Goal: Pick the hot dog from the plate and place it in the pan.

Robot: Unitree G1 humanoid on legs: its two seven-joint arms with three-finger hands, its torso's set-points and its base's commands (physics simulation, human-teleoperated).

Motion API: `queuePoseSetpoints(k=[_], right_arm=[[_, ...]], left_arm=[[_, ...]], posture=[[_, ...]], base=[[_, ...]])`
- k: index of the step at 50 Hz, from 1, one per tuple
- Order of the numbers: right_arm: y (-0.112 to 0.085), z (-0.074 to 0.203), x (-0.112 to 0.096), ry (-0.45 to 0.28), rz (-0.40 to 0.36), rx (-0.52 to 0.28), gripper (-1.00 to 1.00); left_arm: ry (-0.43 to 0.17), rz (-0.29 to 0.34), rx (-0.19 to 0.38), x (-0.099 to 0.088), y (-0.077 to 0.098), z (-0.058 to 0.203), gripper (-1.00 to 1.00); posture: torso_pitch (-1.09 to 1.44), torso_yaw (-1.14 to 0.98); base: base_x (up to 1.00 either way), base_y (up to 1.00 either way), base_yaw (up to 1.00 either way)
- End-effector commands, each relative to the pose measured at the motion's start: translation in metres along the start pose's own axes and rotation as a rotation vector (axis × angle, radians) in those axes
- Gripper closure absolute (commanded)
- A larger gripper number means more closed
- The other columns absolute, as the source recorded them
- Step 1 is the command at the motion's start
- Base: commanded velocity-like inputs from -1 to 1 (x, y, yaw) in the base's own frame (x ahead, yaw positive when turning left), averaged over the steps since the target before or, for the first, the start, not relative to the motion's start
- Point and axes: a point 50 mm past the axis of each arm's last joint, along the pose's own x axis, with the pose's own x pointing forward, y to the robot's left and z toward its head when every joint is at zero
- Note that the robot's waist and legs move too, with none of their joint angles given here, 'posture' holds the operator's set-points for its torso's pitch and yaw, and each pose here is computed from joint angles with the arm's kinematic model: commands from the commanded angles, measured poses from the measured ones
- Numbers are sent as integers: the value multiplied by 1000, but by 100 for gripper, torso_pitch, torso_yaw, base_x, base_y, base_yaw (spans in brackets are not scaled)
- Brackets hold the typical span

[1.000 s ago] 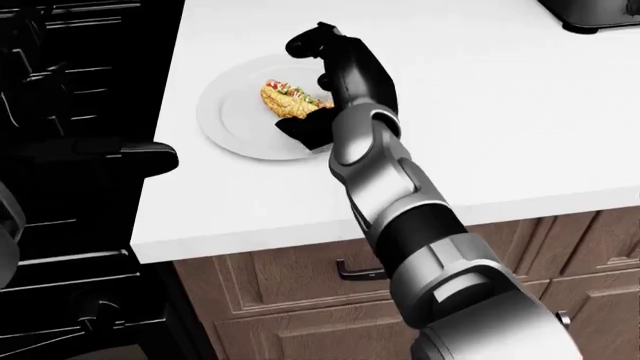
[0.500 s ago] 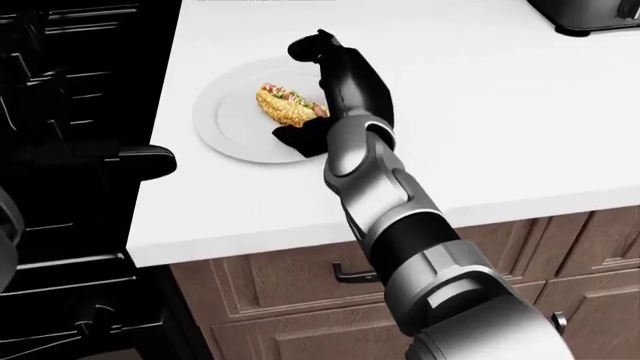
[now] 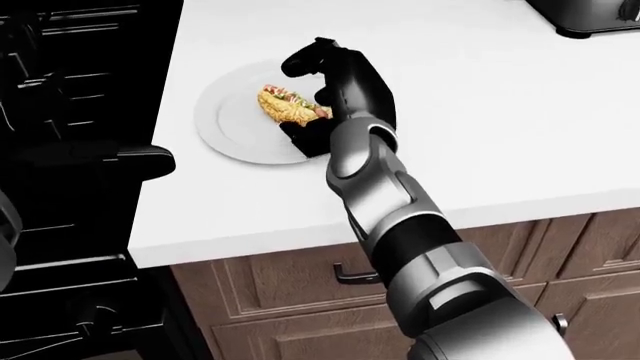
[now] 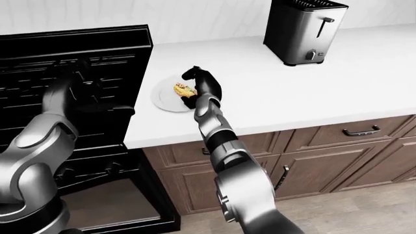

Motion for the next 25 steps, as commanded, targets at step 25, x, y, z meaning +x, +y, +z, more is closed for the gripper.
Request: queuePoseSetpoints(k=[25], right_arm=[[-7,18,3,-60,-20,-28,44]], left_arm=[[-87,4,-2,-1,0,14,-100]], posture=[[0,0]], base=[[0,0,0]])
